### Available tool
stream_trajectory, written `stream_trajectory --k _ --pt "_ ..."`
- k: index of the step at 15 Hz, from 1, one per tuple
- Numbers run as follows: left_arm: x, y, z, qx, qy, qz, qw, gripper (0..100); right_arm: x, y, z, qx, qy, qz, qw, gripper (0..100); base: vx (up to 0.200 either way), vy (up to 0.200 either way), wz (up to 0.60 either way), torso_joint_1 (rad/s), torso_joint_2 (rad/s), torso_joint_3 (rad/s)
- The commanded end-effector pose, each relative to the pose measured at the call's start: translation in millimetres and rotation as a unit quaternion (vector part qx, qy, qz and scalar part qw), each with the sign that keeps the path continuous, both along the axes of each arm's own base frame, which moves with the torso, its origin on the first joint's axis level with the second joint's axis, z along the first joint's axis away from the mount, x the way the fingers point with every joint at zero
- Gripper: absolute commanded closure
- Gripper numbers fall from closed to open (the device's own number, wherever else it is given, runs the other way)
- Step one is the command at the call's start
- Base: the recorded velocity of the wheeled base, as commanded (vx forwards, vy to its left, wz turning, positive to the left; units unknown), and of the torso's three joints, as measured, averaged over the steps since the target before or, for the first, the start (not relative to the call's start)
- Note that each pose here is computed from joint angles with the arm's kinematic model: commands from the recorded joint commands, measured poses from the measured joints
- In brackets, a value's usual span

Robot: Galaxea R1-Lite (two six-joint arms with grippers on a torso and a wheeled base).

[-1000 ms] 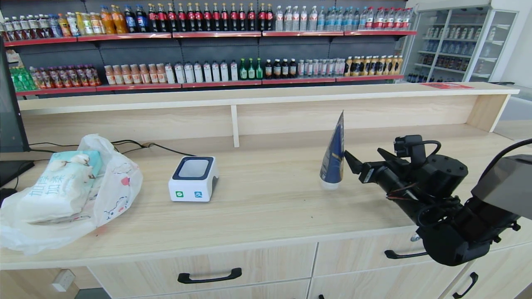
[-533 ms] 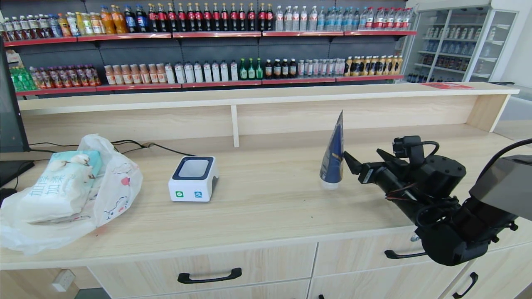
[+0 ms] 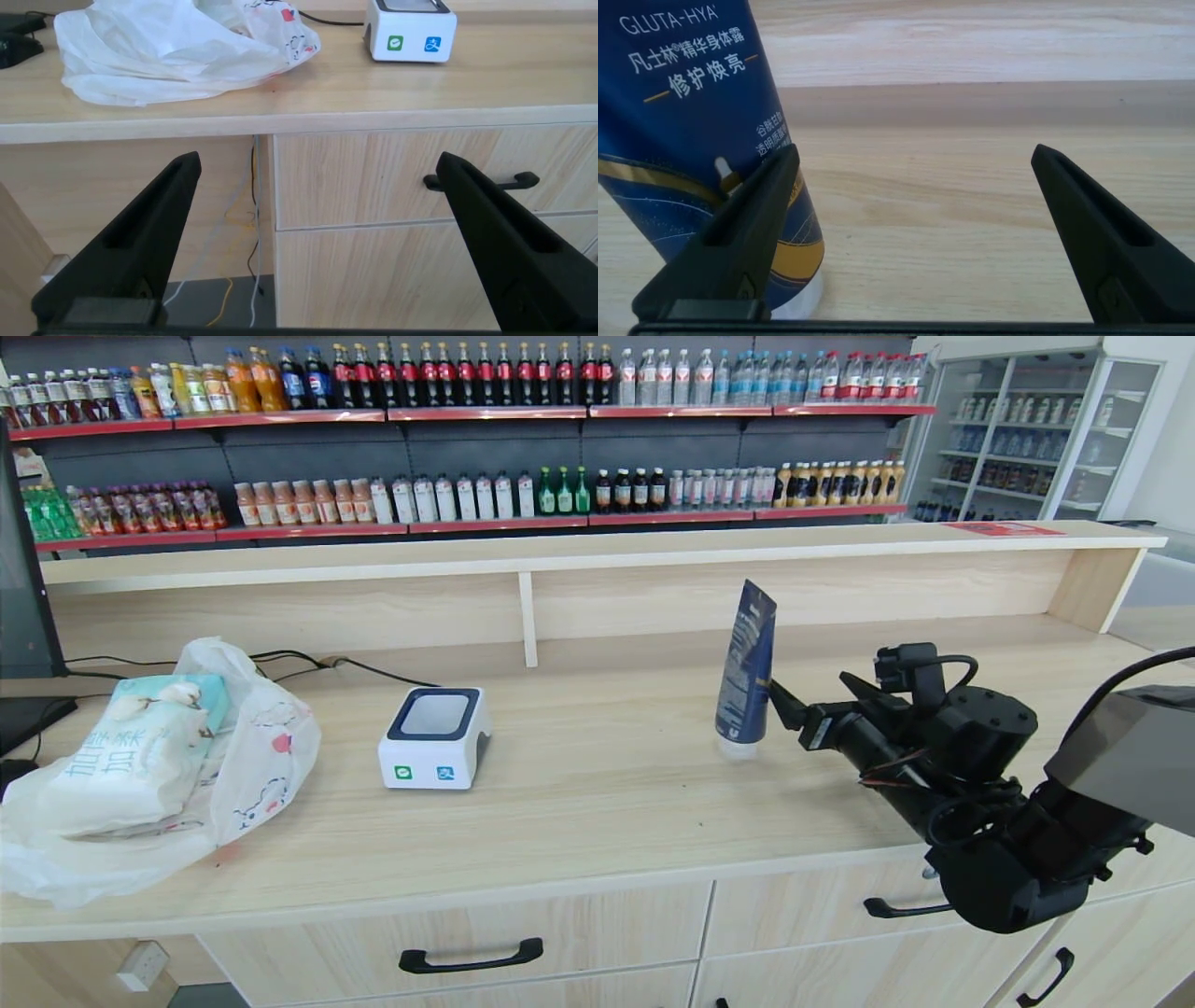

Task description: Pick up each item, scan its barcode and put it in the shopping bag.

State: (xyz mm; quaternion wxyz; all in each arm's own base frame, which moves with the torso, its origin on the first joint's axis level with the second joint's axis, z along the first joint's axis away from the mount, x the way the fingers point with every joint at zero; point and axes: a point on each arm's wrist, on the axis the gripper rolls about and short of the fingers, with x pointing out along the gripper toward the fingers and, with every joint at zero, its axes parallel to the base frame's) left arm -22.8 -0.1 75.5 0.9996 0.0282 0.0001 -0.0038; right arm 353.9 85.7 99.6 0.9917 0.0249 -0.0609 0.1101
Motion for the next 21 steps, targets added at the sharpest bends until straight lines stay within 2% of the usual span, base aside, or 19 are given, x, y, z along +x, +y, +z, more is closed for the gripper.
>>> stream_trajectory --k 1,8,10,13,16,21 --pt "0 0.0 0.1 0.0 -0.001 0.0 1.0 0 1 0 0 0.0 0.0 -0.001 1.0 0 0.0 0.0 0.0 0.0 0.0 0.0" --pt "0 0.0 0.0 -0.001 0.0 0.0 1.0 0 -11 -9 6 -0.002 0.002 -0.008 1.0 0 0.0 0.0 0.0 0.0 0.0 0.0" --pt "0 0.0 0.0 -0.001 0.0 0.0 1.0 0 -33 -14 12 -0.005 0.014 -0.008 1.0 0 0.0 0.0 0.0 0.0 0.0 0.0" --pt "0 0.0 0.0 -0.001 0.0 0.0 1.0 0 -51 -15 26 -0.004 0.002 -0.005 1.0 0 0.0 0.0 0.0 0.0 0.0 0.0" --pt "0 0.0 0.0 -0.001 0.0 0.0 1.0 0 -63 3 34 -0.002 -0.007 0.028 1.0 0 0.0 0.0 0.0 0.0 0.0 0.0" --pt "0 0.0 0.0 -0.001 0.0 0.0 1.0 0 -58 31 25 -0.004 -0.001 0.066 0.998 0 0.0 0.0 0.0 0.0 0.0 0.0"
